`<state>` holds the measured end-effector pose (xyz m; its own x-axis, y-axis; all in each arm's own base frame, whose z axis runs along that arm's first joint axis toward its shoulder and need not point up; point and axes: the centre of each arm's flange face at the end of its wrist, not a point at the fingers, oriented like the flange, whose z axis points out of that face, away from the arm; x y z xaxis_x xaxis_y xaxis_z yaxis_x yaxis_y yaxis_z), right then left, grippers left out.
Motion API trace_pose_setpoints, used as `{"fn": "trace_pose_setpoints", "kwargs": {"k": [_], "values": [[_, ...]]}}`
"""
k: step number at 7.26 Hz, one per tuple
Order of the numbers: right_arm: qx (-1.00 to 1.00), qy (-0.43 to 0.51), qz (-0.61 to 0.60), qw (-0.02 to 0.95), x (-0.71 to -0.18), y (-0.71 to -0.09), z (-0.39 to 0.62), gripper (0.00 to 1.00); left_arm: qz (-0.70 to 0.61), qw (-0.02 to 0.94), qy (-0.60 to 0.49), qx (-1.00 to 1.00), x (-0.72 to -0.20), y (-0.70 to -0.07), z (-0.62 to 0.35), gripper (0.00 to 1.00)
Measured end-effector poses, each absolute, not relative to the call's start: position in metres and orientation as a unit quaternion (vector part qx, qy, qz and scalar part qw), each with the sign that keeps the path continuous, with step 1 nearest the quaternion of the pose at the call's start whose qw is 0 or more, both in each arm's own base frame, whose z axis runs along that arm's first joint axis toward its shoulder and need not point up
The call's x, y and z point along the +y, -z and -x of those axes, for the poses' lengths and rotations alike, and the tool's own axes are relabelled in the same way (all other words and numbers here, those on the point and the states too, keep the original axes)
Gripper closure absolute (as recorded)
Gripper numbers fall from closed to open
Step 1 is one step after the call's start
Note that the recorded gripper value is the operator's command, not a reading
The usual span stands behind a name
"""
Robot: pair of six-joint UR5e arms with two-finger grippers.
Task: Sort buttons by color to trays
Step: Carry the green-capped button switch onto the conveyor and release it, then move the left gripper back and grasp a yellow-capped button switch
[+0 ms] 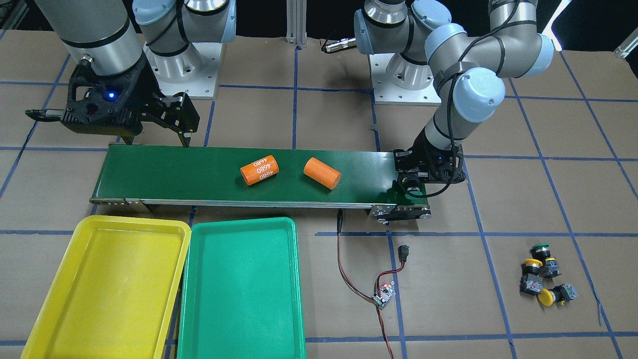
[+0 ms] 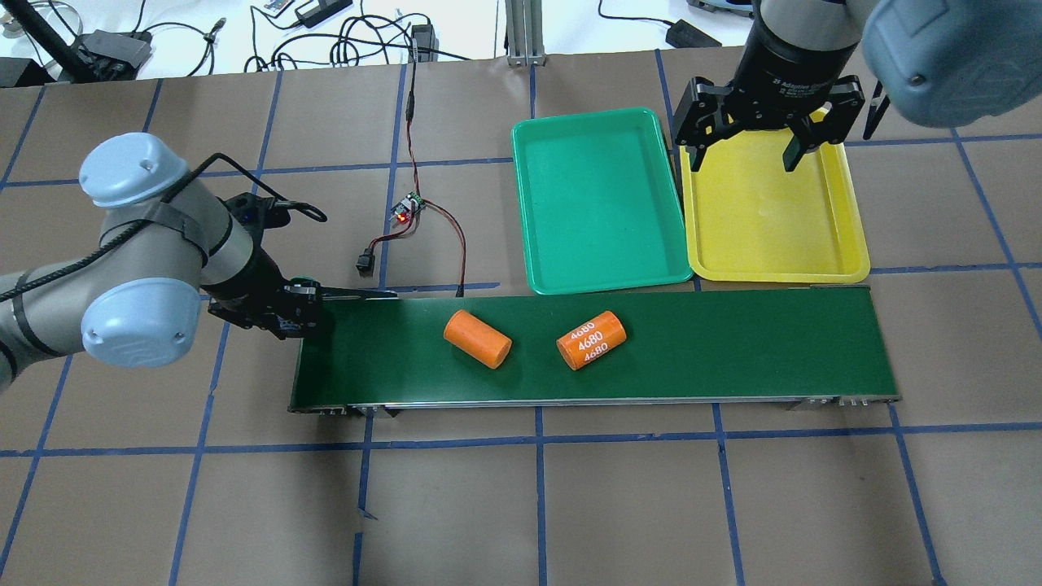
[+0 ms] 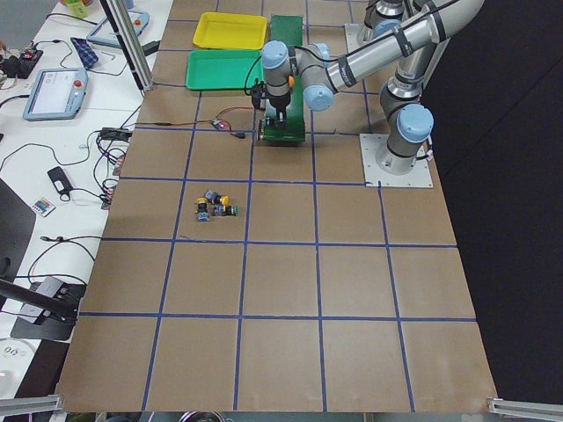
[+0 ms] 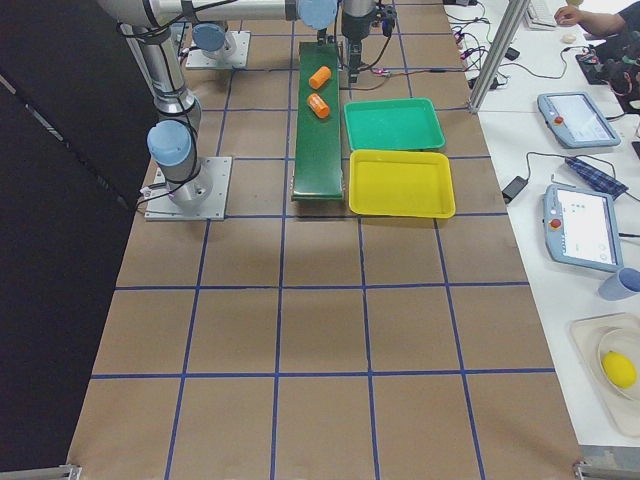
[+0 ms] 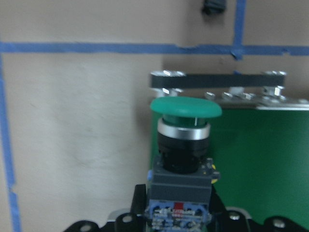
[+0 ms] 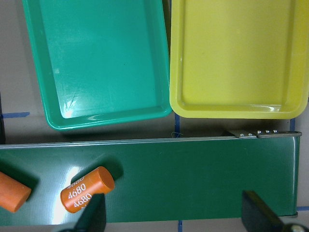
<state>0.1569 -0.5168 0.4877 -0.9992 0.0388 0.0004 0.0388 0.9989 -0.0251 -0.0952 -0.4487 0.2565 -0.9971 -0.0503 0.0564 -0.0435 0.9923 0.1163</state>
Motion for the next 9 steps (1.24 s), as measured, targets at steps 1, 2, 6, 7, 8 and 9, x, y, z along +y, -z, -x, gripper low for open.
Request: {"fn": "trace_pose_setpoints", "kwargs": {"k": [1, 2, 6, 7, 8, 9], "values": [[-1.0, -0.014, 0.019, 0.001, -0.517, -0.489, -0.156, 0.0, -0.026, 0.028, 0.061, -0.997, -0.444, -0.254, 0.106, 0.0], [-1.0, -0.014, 0.02, 0.001, -0.517, -0.489, -0.154, 0.0, -0.027, 0.027, 0.057, -0.998, -0.445, -0.255, 0.109, 0.0], [-1.0, -0.004, 0.022, 0.002, -0.521, -0.479, -0.155, 0.0, -0.069, 0.028, 0.037, -0.997, -0.514, -0.3, 0.003, 0.0], [-1.0, -0.004, 0.022, 0.004, -0.521, -0.479, -0.154, 0.0, -0.054, 0.027, 0.025, -0.998, -0.547, -0.307, -0.042, 0.0], [-1.0, -0.004, 0.023, 0.005, -0.52, -0.479, -0.154, 0.0, -0.051, 0.023, 0.009, -0.998, -0.585, -0.313, -0.083, 0.0], [-1.0, -0.004, 0.023, 0.006, -0.52, -0.479, -0.155, 0.0, -0.055, 0.019, -0.002, -0.998, -0.623, -0.31, -0.12, 0.0]]}}
